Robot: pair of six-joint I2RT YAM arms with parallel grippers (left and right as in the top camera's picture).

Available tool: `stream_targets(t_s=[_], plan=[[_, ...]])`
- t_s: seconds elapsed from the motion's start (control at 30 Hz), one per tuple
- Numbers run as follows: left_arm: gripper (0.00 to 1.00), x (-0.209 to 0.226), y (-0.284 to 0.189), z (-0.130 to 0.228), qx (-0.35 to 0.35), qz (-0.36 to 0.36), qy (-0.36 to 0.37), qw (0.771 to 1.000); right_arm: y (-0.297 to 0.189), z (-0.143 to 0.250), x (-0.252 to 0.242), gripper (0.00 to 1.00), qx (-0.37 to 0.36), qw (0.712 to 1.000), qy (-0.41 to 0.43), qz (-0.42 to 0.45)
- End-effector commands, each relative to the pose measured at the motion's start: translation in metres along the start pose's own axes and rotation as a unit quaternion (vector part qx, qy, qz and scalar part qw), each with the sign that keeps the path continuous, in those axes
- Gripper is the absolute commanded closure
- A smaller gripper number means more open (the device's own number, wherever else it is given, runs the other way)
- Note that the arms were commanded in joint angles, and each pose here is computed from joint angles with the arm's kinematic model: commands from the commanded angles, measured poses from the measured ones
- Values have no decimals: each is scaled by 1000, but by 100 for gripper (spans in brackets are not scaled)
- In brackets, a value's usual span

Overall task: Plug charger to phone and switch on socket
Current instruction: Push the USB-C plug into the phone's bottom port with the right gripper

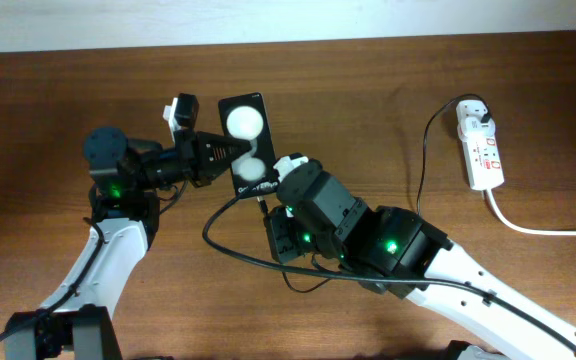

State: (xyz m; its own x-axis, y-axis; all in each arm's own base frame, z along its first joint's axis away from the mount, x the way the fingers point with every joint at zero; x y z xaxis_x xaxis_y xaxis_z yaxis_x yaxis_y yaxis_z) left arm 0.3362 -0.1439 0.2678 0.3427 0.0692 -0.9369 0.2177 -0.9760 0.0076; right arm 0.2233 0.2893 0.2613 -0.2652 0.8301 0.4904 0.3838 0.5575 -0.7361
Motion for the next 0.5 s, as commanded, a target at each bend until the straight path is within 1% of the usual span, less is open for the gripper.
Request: stream_targets(t_s=[0.0,0.2,0.23,0.33,0.37,0.47], plan=[[100,-9,0,9,30,12,9,999,-13,-15,0,96,-33,999,14,1],[100,-7,0,3,10,6,14,1000,-12,-12,3,96,-23,1000,20,-9],[100,-7,0,3,12,6,28,1000,-12,-13,3,96,-24,999,20,-10],[100,-9,0,10,32,15,81,996,-13,-21,6,96,-45,999,19,-15],[100,-10,0,14,45,21,82,995,-14,-26,9,96,-58,998,19,-20],[100,-11,0,16,53,23,76,995,-15,-35,11,96,-81,996,18,-21]])
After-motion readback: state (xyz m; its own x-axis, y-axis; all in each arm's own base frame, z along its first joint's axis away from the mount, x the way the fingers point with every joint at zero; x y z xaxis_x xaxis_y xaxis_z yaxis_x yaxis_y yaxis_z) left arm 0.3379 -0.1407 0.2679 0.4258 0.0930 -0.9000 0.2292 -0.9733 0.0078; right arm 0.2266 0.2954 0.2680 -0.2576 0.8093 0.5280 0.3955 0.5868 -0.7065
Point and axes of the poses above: each gripper's point midway between its finger pads, its own y axis out along the fingers, its own x axis along the line the jaws close on, z = x × y, the point moved 2 cm from there along -y, back along the fingers, and after that the axes turned 10 degrees about y, right-handed, at the moved point
